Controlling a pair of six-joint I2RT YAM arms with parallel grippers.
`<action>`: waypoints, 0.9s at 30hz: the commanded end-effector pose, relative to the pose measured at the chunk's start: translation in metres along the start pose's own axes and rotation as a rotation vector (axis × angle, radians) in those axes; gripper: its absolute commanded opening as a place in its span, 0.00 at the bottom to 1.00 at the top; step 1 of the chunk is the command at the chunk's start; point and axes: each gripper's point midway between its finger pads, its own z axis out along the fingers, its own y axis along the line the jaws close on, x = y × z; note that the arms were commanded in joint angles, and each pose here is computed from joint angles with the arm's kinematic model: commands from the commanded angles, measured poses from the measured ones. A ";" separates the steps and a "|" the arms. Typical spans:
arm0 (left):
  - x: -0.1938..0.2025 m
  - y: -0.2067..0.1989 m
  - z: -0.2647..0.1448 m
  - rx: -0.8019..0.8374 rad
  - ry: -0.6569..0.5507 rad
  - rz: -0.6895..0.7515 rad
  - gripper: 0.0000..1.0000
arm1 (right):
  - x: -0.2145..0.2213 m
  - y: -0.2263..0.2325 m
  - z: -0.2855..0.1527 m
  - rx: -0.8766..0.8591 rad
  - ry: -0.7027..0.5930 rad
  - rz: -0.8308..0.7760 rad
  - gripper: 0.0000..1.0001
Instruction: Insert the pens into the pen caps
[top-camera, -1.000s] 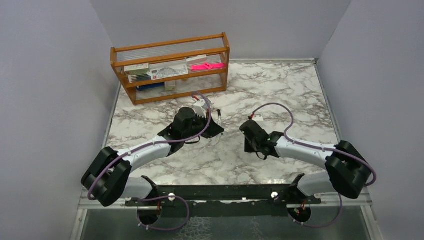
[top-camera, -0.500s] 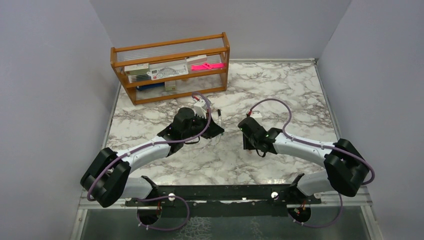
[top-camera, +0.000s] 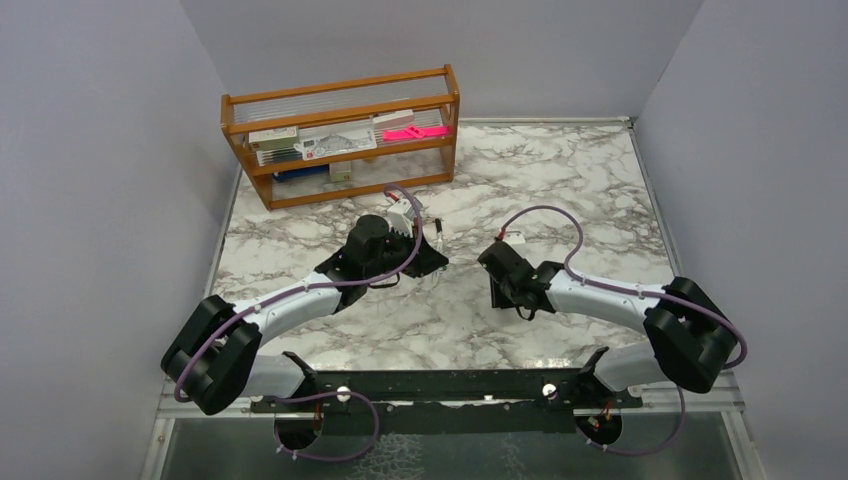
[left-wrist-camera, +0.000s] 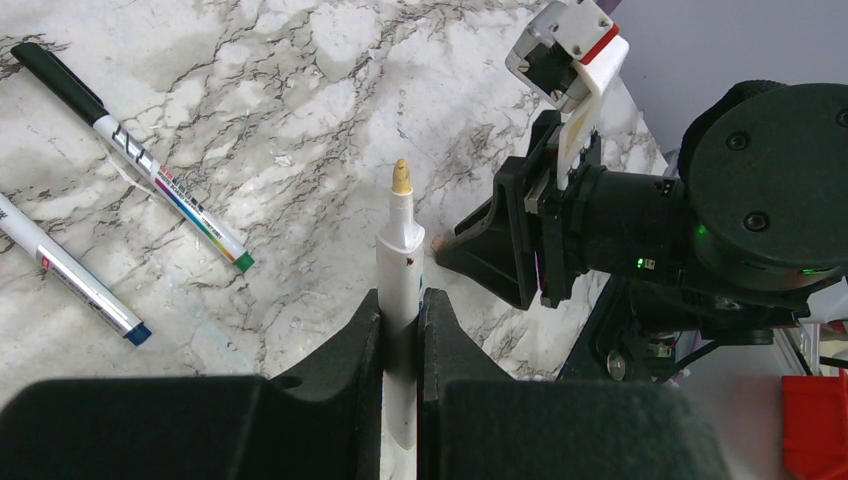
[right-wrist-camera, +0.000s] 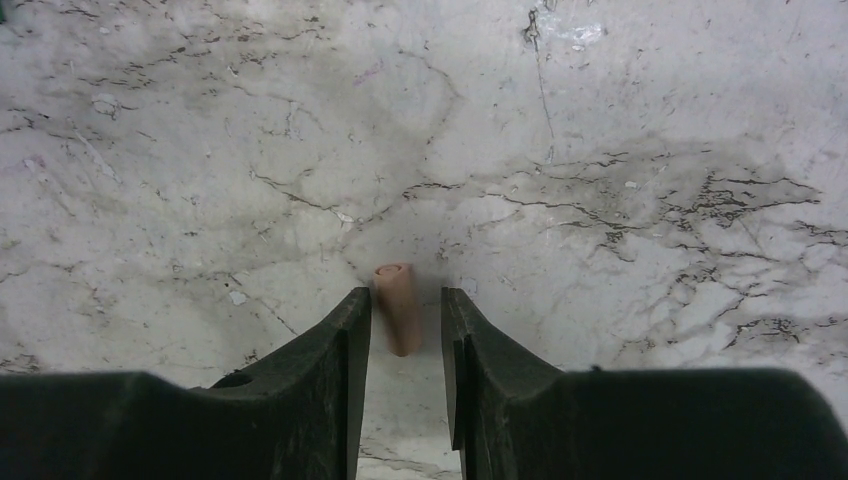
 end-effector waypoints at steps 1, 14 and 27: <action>-0.009 -0.007 -0.002 0.027 -0.023 0.023 0.00 | 0.004 0.001 0.006 -0.001 0.015 0.011 0.31; -0.003 -0.008 -0.006 0.039 -0.010 0.017 0.00 | -0.010 0.013 0.005 -0.035 -0.012 0.034 0.01; 0.033 -0.068 -0.010 0.324 -0.013 -0.017 0.00 | -0.116 0.062 -0.121 -0.684 -0.629 0.422 0.01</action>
